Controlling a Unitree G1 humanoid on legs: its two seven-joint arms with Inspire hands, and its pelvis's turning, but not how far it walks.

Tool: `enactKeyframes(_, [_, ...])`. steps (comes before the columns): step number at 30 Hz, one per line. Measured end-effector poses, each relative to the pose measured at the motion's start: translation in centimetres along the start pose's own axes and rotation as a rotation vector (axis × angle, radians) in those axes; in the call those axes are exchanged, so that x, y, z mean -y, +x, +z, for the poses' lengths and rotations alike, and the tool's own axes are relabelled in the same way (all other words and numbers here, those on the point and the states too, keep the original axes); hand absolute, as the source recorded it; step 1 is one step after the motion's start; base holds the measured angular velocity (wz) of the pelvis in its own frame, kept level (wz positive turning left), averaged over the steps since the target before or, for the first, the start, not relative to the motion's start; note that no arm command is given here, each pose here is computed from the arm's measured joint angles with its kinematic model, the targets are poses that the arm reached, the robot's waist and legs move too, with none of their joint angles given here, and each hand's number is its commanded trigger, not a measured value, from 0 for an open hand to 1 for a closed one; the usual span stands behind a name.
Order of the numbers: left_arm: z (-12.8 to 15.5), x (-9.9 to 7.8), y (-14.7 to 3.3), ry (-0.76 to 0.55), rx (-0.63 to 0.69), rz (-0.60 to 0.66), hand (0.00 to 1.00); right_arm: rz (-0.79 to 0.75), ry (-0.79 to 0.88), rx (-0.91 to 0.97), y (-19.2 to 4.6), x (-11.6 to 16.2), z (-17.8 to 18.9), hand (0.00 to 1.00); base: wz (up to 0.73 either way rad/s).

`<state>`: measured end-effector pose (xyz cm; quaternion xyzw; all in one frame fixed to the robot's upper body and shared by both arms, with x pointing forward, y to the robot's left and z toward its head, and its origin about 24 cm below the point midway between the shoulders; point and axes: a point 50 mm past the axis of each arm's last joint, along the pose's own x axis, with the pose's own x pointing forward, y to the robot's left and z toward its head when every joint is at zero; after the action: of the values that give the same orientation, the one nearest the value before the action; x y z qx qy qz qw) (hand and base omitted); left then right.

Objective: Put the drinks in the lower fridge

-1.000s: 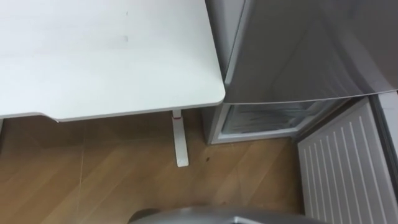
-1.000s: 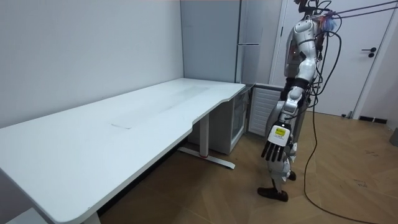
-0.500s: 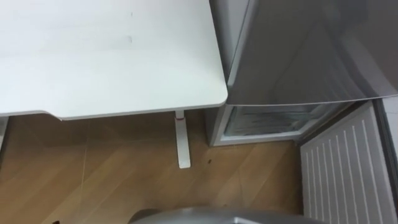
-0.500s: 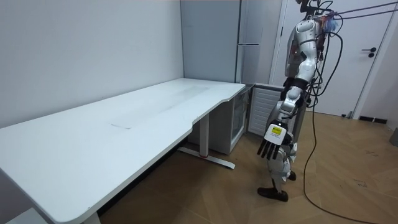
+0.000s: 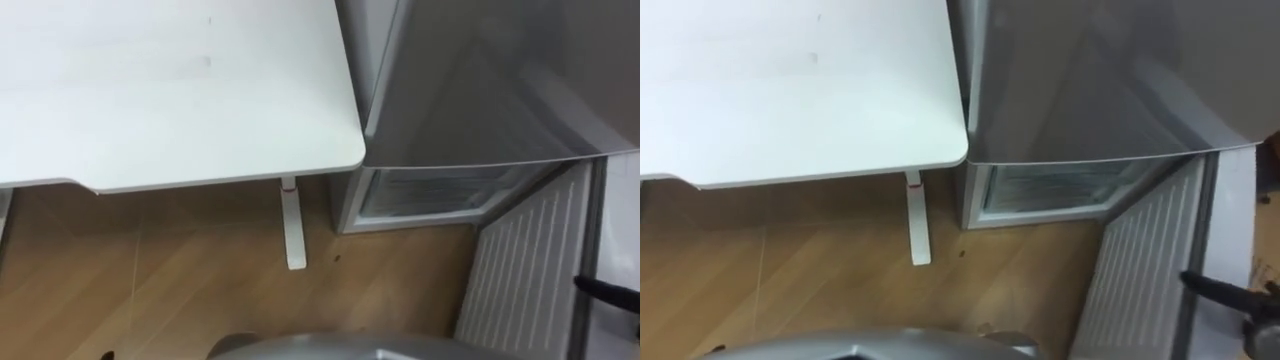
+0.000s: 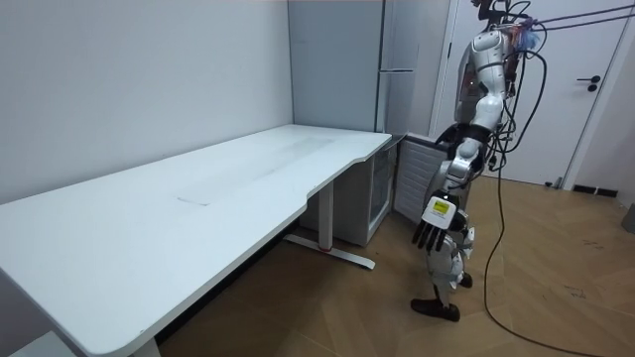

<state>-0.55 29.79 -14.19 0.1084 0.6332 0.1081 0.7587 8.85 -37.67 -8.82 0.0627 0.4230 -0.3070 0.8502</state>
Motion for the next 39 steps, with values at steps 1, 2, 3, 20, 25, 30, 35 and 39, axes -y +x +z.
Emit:
enactKeyframes(1, [0.2, 0.5, 0.1, 0.002, 0.005, -0.013, 0.0, 0.037, -0.005, 0.007, 0.1, -1.1, -0.3, 0.0, 0.0])
enactKeyframes(2, [0.3, 0.8, 0.1, 0.002, 0.007, -0.019, 0.0, 0.059, -0.007, 0.009, 0.1, -1.5, -0.5, 0.0, 0.0])
enactKeyframes(3, [0.4, 1.3, 0.3, 0.01, 0.005, -0.032, 0.0, 0.101, -0.009, 0.017, 0.1, -2.4, -0.6, 0.0, 0.0])
enactKeyframes(20, [0.4, 3.8, 0.3, 0.001, 0.018, -0.066, 0.0, 0.426, -0.159, -0.032, -0.7, -11.0, -4.7, 0.0, 0.01])
enactKeyframes(25, [0.4, 4.0, 0.3, 0.0, 0.027, -0.069, 0.0, 0.443, -0.188, -0.059, -1.0, -11.3, -5.4, 0.0, 0.02])
enactKeyframes(30, [0.3, 3.9, 0.3, -0.003, 0.023, -0.046, 0.0, 0.441, -0.187, -0.097, -1.0, -11.1, -6.0, 0.0, 0.15])
enactKeyframes(35, [-0.2, 4.0, 0.3, -0.004, -0.009, -0.039, 0.0, 0.438, -0.226, -0.156, -1.0, -10.7, -7.1, 0.0, 0.08])
enactKeyframes(39, [-0.9, 4.7, 0.3, -0.011, -0.04, -0.054, 0.0, 0.429, -0.259, -0.218, -1.2, -10.6, -8.5, 0.0, 0.0])
